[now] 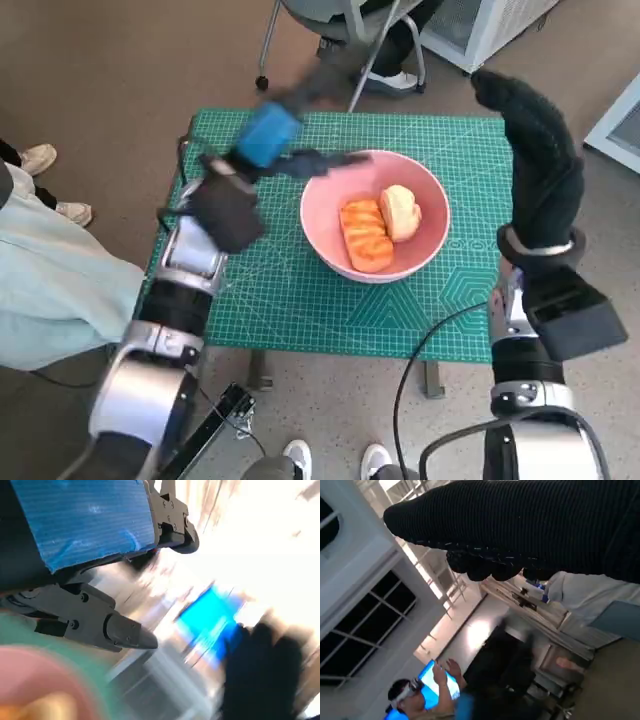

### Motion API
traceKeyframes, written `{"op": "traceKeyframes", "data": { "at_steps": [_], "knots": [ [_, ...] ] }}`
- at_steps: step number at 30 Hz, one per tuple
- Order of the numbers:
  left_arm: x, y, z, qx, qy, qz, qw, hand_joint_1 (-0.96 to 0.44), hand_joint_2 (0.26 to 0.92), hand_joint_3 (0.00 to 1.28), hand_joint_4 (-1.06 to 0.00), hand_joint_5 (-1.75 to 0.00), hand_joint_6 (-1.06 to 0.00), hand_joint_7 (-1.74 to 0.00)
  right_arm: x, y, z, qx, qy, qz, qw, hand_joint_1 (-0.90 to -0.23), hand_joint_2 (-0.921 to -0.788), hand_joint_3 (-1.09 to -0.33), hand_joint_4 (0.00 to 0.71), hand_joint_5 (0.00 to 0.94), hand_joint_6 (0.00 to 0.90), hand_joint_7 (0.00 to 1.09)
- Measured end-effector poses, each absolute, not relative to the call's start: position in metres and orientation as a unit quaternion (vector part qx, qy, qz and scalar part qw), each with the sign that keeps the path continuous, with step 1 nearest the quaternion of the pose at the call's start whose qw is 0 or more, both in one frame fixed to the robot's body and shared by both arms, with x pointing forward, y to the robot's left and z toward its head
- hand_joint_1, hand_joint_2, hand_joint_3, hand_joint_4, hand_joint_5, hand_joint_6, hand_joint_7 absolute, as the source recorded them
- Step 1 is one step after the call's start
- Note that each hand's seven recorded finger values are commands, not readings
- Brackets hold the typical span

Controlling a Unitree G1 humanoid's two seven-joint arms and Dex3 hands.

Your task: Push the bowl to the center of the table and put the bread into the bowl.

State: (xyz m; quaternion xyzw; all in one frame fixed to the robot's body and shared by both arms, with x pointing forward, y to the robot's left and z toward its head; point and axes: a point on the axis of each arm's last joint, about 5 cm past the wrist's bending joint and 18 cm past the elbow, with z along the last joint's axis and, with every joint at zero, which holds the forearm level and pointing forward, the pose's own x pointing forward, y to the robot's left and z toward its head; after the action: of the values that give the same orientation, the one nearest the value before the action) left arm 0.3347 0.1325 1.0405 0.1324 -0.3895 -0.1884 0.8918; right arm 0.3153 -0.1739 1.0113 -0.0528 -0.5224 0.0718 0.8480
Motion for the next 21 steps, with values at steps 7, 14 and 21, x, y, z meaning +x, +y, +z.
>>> {"op": "traceKeyframes", "data": {
  "at_steps": [7,14,21],
  "knots": [
    [0.316,0.133,1.032,0.067,-0.426,-0.155,0.889,-0.28,0.921,0.22,-0.31,-0.02,-0.07,-0.71,0.315,-0.169,1.022,-0.060,-0.529,0.065,0.844,-0.532,-0.921,-0.780,0.321,0.001,0.028,0.80],
    [0.308,0.137,1.030,0.039,-0.431,-0.143,0.890,-0.26,0.921,0.24,-0.30,-0.01,-0.04,-0.78,0.315,-0.164,1.030,-0.066,-0.533,0.063,0.841,-0.549,-0.921,-0.781,0.318,0.000,0.022,0.78],
    [0.304,0.137,1.031,0.015,-0.436,-0.140,0.889,-0.30,0.921,0.23,-0.31,-0.02,-0.05,-0.75,0.315,-0.162,1.034,-0.074,-0.531,0.071,0.841,-0.552,-0.921,-0.777,0.318,0.000,0.016,0.78]
  ]
}}
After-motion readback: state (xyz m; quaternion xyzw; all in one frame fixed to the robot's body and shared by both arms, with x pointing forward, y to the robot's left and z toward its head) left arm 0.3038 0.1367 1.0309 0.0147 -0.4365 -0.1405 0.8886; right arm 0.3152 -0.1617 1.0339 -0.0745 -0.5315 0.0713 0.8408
